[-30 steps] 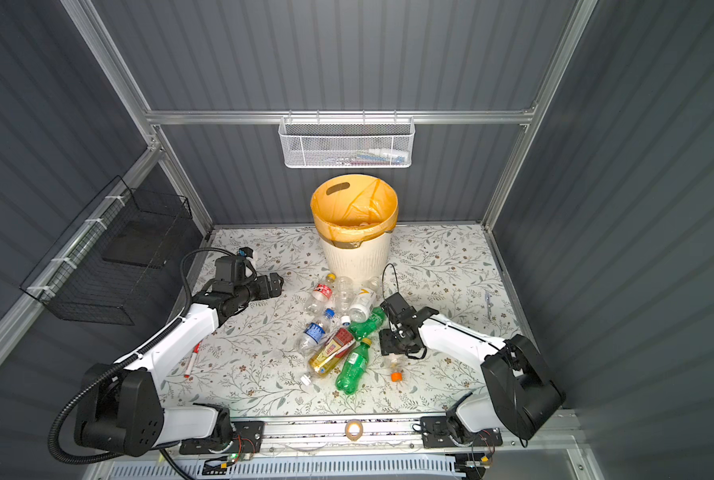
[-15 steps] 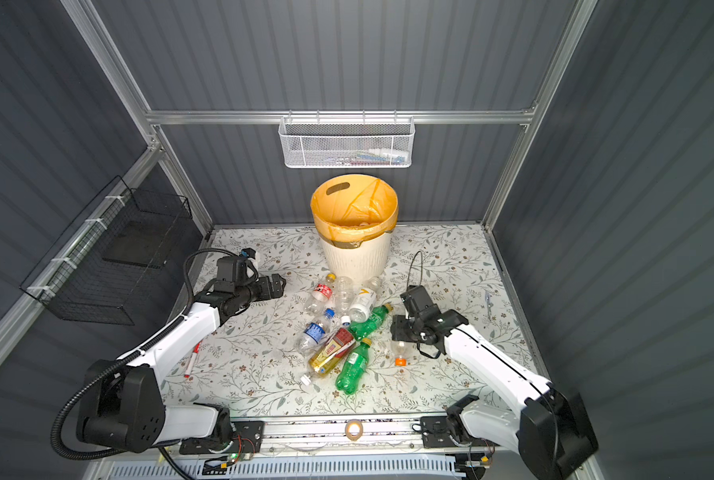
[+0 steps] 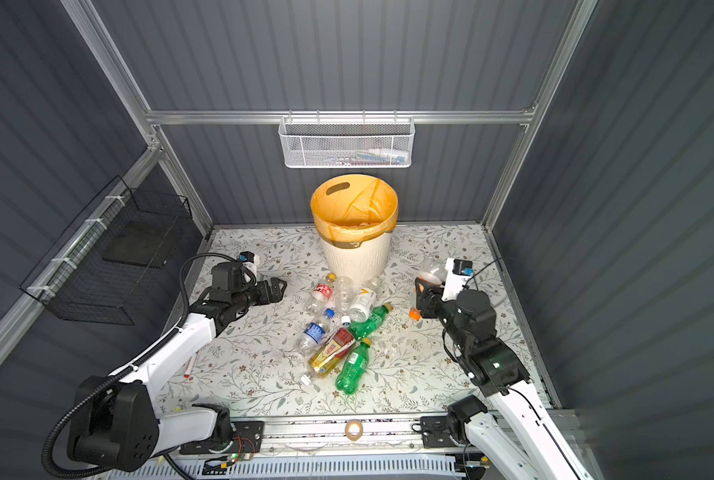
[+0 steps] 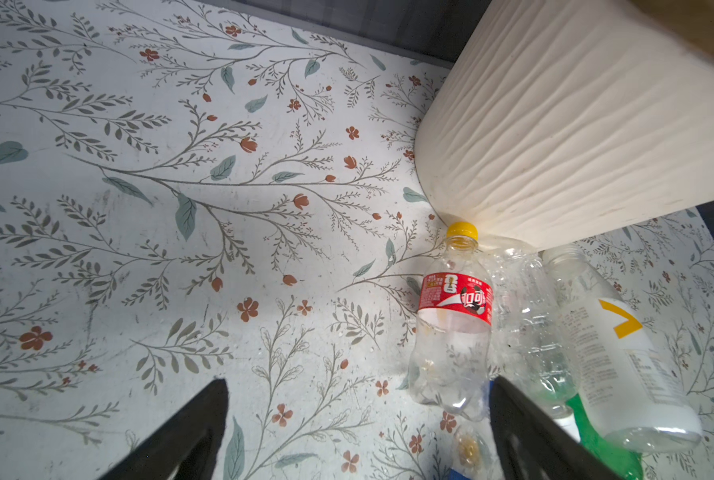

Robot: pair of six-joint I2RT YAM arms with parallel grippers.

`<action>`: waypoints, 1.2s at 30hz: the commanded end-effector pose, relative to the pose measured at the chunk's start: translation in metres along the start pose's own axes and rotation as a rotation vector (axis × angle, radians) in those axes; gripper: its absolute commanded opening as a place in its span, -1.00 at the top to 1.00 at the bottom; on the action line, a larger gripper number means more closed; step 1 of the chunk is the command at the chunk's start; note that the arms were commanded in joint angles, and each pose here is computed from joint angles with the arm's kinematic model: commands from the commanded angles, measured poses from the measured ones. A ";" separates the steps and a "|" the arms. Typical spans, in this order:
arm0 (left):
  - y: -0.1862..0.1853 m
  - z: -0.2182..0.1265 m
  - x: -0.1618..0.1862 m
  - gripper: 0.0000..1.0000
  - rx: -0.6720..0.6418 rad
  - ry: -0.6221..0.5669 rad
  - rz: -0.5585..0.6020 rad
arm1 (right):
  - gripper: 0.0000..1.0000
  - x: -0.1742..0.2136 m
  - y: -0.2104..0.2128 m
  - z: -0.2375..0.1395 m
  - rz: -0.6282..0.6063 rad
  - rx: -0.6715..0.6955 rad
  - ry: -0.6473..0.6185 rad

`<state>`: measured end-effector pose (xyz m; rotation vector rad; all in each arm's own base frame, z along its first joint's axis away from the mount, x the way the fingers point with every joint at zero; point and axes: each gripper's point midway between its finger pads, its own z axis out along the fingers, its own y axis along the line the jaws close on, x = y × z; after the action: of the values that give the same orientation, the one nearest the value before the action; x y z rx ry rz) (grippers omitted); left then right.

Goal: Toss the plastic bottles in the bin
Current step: 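Lift the orange-label bottle high over the bin with the right gripper and release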

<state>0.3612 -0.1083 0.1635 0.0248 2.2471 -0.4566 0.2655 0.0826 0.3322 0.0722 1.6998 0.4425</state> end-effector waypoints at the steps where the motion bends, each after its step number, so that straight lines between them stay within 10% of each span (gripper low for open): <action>1: -0.006 -0.009 -0.006 -0.94 0.034 -0.048 -0.008 | -0.14 -0.084 0.006 -0.031 -0.049 0.009 -0.356; 11: -0.014 -0.029 -0.002 -0.95 0.061 -0.121 0.034 | -0.18 -0.183 0.030 -0.111 -0.076 -0.070 -0.794; 17: -0.029 -0.030 0.009 -0.97 0.081 -0.116 0.063 | -0.24 -0.218 0.051 -0.081 -0.033 -0.114 -0.782; 21: -0.041 -0.025 0.023 -0.98 0.086 -0.103 0.071 | -0.23 -0.226 0.095 0.014 -0.018 -0.230 -0.530; 25: -0.043 -0.025 0.028 -0.99 0.088 -0.095 0.052 | -0.30 -0.157 0.122 0.140 -0.017 -0.262 0.022; 27: -0.042 -0.030 0.027 -0.99 0.079 -0.098 0.061 | -0.81 -0.143 0.133 0.158 -0.025 -0.282 0.189; 36: -0.049 -0.040 0.016 -0.99 0.089 -0.100 0.127 | -0.98 -0.152 0.101 0.146 0.047 -0.192 0.166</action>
<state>0.3111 -0.1396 0.1772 0.1456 2.1296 -0.4791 0.4523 0.1961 0.4385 -0.1227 1.9346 0.6222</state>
